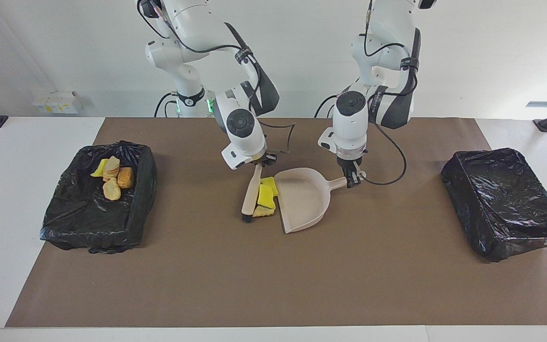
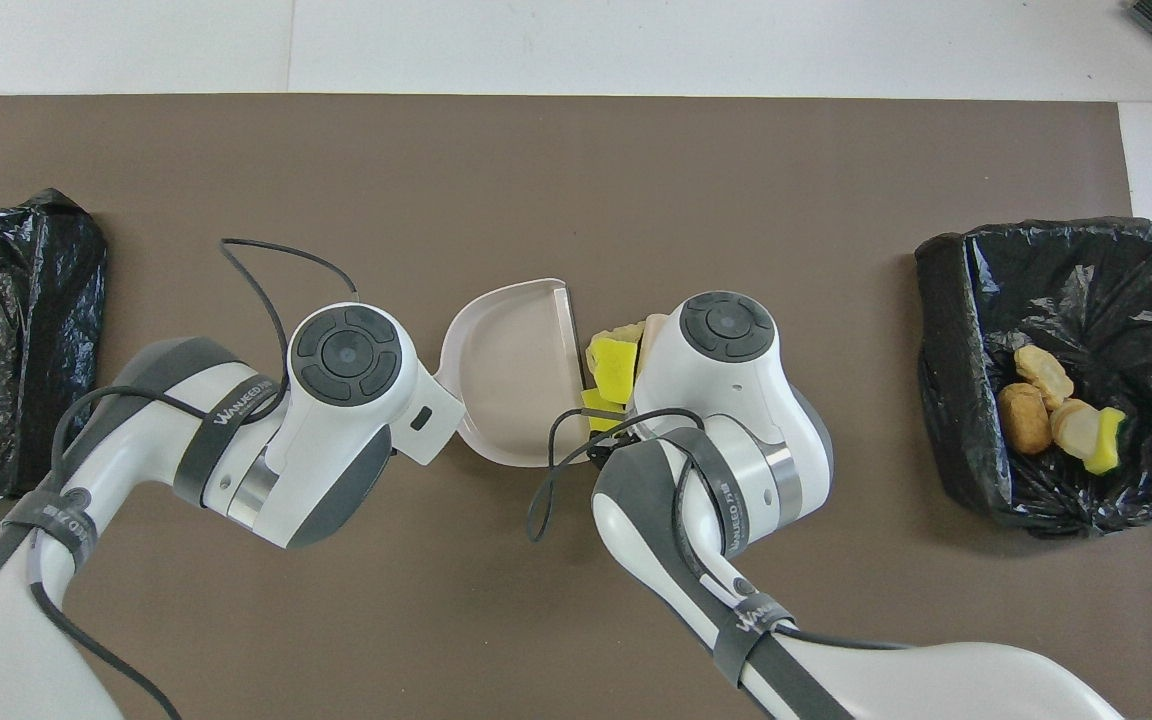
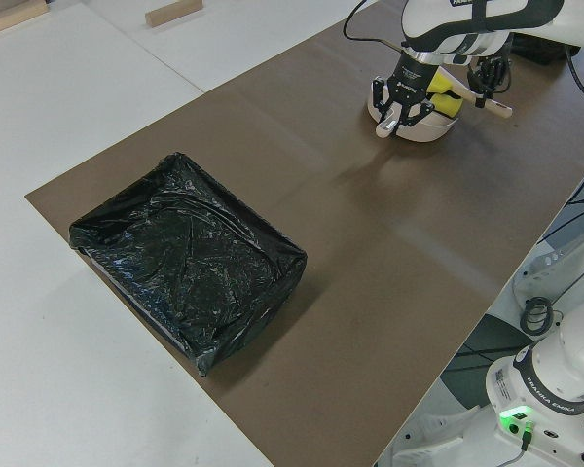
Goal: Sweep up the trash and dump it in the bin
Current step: 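Sweep the yellow sponges toward the dustpan with the brush in the right gripper, then tip the dustpan into the nearby bin while the right gripper lowers the brush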
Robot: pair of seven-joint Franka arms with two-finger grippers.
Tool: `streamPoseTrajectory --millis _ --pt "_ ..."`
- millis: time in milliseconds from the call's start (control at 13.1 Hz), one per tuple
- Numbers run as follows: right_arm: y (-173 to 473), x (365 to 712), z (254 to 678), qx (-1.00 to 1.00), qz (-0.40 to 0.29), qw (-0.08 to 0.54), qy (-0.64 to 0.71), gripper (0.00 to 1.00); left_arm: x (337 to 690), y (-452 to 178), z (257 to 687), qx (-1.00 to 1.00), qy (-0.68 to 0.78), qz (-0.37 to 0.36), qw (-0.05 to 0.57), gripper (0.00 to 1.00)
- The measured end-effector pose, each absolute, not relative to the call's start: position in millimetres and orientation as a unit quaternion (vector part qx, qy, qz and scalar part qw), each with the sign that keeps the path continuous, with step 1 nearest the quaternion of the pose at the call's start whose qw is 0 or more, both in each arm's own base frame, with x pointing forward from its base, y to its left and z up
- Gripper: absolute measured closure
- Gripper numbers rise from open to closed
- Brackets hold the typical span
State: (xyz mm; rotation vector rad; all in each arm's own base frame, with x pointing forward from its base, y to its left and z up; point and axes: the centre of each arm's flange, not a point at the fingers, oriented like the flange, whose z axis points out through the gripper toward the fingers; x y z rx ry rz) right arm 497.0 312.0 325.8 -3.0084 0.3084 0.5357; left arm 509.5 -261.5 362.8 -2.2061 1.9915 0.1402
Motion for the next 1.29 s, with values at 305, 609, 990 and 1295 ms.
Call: streamPoseTrajectory --millis 305,609,990,1295 --pt "346.3 491.6 337.0 -0.974 0.187 0.082 0.102 0.74 508.9 -262.4 353.3 -0.737 0.671 0.021 0.084 0.67" --pt "376.5 486.7 353.2 -0.975 0.181 0.101 0.084 0.74 510.4 -254.1 344.3 -0.738 0.671 0.002 0.070 0.67" --pt "362.0 485.3 352.6 -0.982 0.182 0.026 0.047 0.74 528.8 -212.0 341.6 -0.730 0.684 -0.015 0.002 0.67" --pt "301.1 498.6 401.1 -0.978 0.204 -0.005 0.032 0.74 539.9 -189.7 350.7 -0.727 0.687 -0.008 -0.002 0.67"
